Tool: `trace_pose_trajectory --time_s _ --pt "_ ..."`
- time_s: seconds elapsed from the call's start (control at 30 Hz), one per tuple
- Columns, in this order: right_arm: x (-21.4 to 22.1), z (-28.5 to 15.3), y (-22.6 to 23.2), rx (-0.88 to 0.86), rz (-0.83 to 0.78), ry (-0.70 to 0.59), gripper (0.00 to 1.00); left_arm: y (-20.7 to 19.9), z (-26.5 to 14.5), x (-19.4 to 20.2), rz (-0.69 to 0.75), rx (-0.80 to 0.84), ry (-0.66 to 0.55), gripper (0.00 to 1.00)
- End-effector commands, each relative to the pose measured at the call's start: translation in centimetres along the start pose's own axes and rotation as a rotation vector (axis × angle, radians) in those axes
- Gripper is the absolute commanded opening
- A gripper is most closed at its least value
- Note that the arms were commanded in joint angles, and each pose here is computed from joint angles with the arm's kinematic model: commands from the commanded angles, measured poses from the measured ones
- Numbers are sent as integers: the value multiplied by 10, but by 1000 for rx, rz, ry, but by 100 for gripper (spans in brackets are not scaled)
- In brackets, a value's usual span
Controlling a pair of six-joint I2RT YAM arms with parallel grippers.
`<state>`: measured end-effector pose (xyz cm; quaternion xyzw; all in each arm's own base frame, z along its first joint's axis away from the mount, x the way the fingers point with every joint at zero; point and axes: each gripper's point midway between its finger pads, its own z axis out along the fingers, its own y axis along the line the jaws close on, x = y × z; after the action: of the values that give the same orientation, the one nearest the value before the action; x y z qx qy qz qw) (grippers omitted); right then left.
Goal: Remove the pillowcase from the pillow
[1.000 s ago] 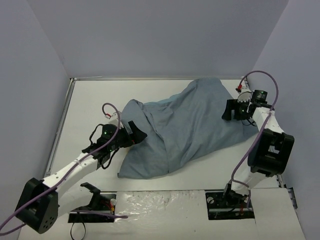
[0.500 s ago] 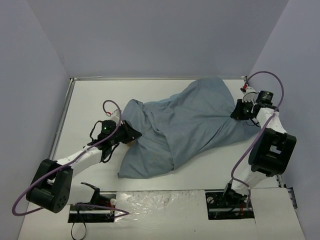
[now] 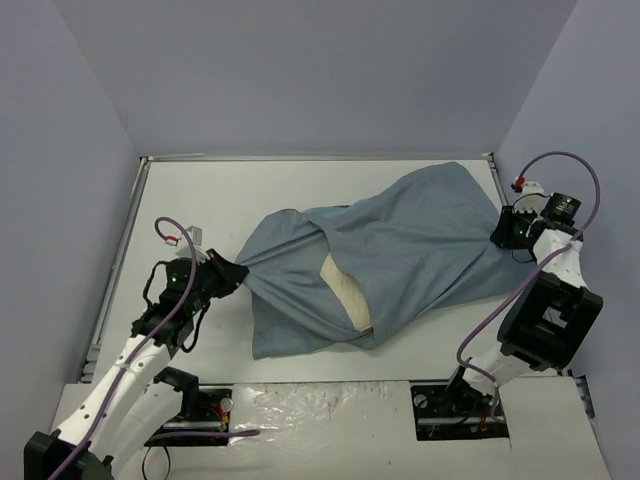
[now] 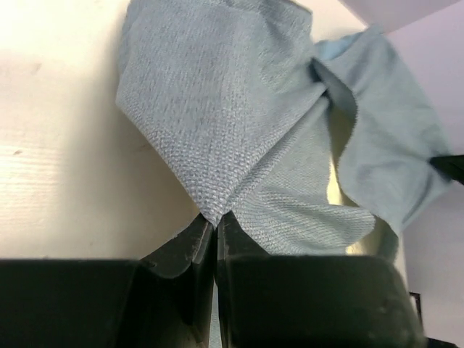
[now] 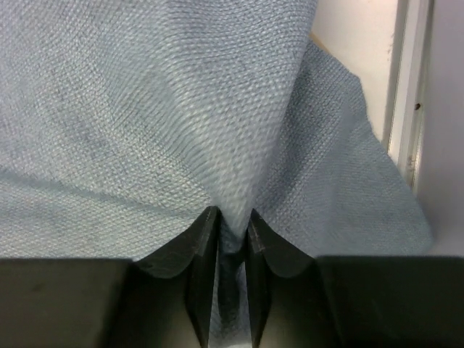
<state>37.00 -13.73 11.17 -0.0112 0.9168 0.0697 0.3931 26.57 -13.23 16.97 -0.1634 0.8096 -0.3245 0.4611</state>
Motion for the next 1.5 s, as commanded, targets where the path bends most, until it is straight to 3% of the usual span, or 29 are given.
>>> trace_pose_trajectory --time_s 0.0,0.03,0.07,0.1,0.17,0.2,0.23,0.3,0.43,0.5,0.63,0.87,0.97,1.27,1.47 --pt "-27 -30 10 4 -171 -91 19 20 6 -5 17 -112 -6 2" --pt "-28 -35 22 -33 -212 -97 31 18 10 -6 24 -104 -1 2" --pt "-32 -41 34 -68 -263 -108 49 15 11 -3 30 -86 16 2" --pt "-33 -55 54 -116 -354 -107 57 14 13 -2 42 -81 30 6" --pt "-45 -81 95 -204 -473 -154 77 2 13 -5 65 -41 50 19" --pt "-49 -90 110 -230 -517 -173 83 -1 13 -5 81 -31 59 27" --pt "-53 -100 131 -299 -626 -210 94 -10 11 -11 92 -7 50 41" --pt "-54 -127 185 -445 -837 -272 100 -26 4 -18 117 53 39 59" --pt "-18 -155 293 -833 -1174 -396 100 -57 -16 -33 155 146 19 76" --pt "10 -158 340 -1003 -1335 -414 100 -74 -22 -33 155 203 42 79" --pt "33 -145 383 -1112 -1458 -309 100 -107 -24 9 174 305 187 84" --pt "72 -111 409 -1101 -1637 -126 97 -93 5 87 229 187 351 83" --pt "87 -94 410 -1046 -1698 -73 95 -88 23 99 227 155 347 83" --pt "116 -64 407 -1012 -1689 21 86 -89 64 99 201 113 283 81" --pt "131 -55 399 -1010 -1653 57 84 -85 71 103 142 133 255 66"
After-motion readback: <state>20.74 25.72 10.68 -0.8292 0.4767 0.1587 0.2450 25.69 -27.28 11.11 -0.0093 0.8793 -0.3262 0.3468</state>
